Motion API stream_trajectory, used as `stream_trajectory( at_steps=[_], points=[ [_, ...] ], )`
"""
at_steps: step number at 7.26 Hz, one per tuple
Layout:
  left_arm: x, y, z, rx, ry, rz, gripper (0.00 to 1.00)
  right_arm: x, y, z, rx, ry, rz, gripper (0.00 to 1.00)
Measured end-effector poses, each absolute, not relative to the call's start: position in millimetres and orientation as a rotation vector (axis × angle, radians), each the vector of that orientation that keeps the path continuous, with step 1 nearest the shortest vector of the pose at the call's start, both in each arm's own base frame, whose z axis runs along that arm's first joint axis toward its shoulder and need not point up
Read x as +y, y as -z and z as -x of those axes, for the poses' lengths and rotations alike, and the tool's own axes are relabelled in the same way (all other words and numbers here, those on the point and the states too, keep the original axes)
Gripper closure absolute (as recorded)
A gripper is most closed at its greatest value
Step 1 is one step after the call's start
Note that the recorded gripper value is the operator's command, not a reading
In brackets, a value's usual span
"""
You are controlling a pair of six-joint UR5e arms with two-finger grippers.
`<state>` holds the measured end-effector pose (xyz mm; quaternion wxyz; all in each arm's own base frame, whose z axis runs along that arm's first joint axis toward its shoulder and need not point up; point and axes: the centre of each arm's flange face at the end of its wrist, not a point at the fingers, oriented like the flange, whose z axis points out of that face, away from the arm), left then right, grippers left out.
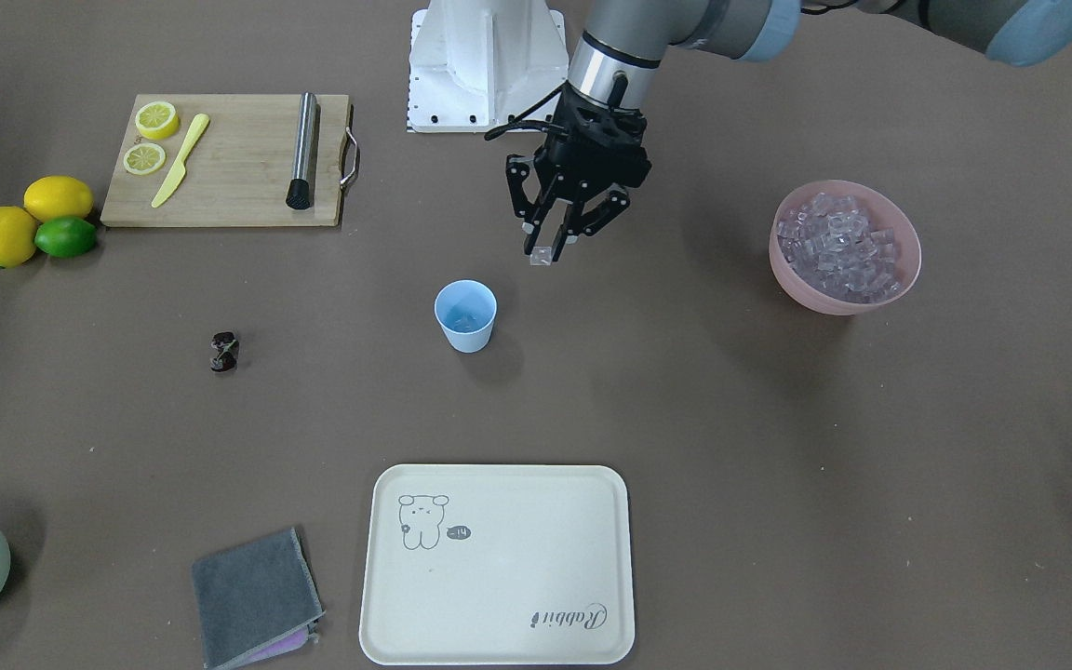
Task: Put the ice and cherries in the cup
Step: 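Carry the ice cube with the left gripper over the light-blue cup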
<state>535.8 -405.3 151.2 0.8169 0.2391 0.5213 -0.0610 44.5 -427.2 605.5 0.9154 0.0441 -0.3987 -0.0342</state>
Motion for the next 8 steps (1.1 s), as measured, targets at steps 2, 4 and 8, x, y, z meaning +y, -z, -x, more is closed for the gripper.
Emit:
stream_trajectory(
  at_steps=[2,4,8],
  points=[
    [-417.8,-149.6,-552.5,1.119,0.157,-0.546,1.0,-428.1,-603.8,-44.1,-0.821,0.072,-0.094,0.0],
    [-420.7,-146.7,-554.9,1.125,0.162,-0.555,1.0,-428.7,-602.9,-43.8,-0.824,0.073,-0.095,0.0],
    [-430.2,-147.2,-580.5,1.13,0.164,-0.553,0.38,-433.9,-597.7,-43.7,-0.83,0.076,-0.105,0.0]
  ],
)
